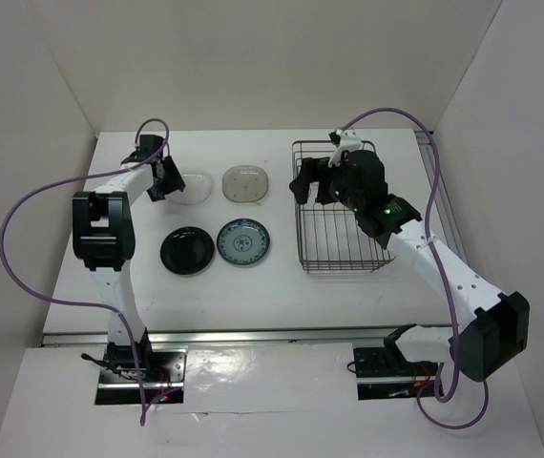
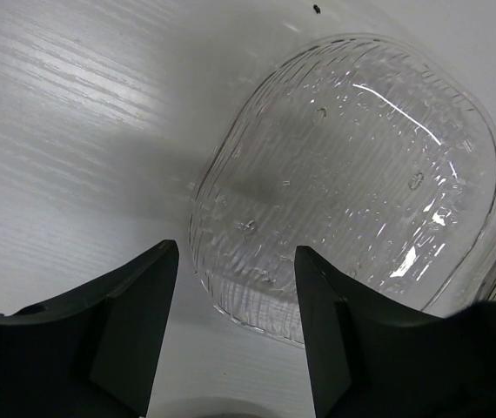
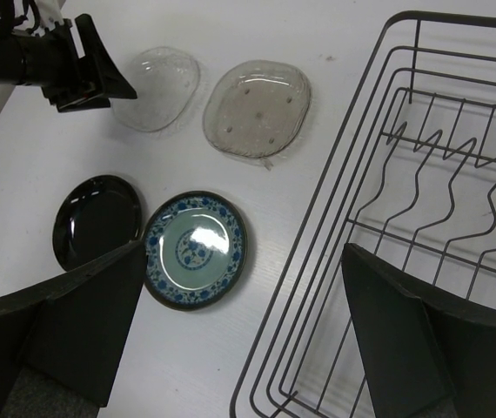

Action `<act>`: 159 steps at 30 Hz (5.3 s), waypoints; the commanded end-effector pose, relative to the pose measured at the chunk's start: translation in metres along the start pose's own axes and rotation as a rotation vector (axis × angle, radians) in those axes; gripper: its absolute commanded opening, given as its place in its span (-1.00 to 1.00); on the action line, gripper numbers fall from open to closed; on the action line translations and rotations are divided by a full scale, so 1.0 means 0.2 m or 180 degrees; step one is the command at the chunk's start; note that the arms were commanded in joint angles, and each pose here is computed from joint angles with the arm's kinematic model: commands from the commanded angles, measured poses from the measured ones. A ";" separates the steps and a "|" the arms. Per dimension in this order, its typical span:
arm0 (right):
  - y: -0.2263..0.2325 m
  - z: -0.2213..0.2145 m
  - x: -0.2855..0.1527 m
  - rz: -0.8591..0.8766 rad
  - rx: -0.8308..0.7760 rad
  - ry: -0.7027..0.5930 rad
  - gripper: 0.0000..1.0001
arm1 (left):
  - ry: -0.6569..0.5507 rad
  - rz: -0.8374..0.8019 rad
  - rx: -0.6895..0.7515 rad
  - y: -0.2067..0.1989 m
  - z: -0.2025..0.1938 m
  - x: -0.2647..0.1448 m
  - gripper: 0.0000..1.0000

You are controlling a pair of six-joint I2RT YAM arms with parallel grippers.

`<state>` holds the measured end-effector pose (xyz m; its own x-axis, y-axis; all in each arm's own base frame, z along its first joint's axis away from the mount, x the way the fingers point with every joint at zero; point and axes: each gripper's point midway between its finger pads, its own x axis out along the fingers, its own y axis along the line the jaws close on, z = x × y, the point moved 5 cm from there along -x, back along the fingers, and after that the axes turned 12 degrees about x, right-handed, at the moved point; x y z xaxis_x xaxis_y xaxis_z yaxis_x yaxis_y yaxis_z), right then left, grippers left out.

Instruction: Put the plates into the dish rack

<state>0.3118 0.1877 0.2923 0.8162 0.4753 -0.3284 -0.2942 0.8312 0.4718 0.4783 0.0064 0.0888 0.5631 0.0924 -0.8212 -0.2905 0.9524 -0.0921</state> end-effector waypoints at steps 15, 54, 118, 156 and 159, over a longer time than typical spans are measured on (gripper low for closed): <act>0.03 0.08 -0.03 0.0029 -0.0048 -0.0292 1.00 | 0.0225 0.0405 0.0053 0.10 -0.11 0.15 -0.92; 0.19 0.23 0.46 0.1507 -0.0053 -0.0356 0.65 | -0.1180 -0.2708 0.1313 -0.62 0.09 -1.32 -1.00; -0.52 0.16 0.40 -0.3073 -0.0797 -0.0803 -1.00 | -0.0864 -0.0966 0.0461 -0.30 0.16 -1.12 1.00; -0.40 0.36 0.30 -0.2895 -0.0625 -0.1182 1.00 | -0.0257 -0.0501 0.0436 -0.22 -0.16 -0.94 1.00; -0.38 0.38 0.24 -0.2824 -0.0559 -0.1198 1.00 | -0.0278 -0.0652 0.0438 -0.23 -0.18 -0.98 1.00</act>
<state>0.4192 0.1335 0.2572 0.8559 -0.4374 -0.2758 0.4301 0.8983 -0.0896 0.3584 -0.0636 0.2118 0.6045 -0.0575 -0.7945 -0.0748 0.9889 -0.1285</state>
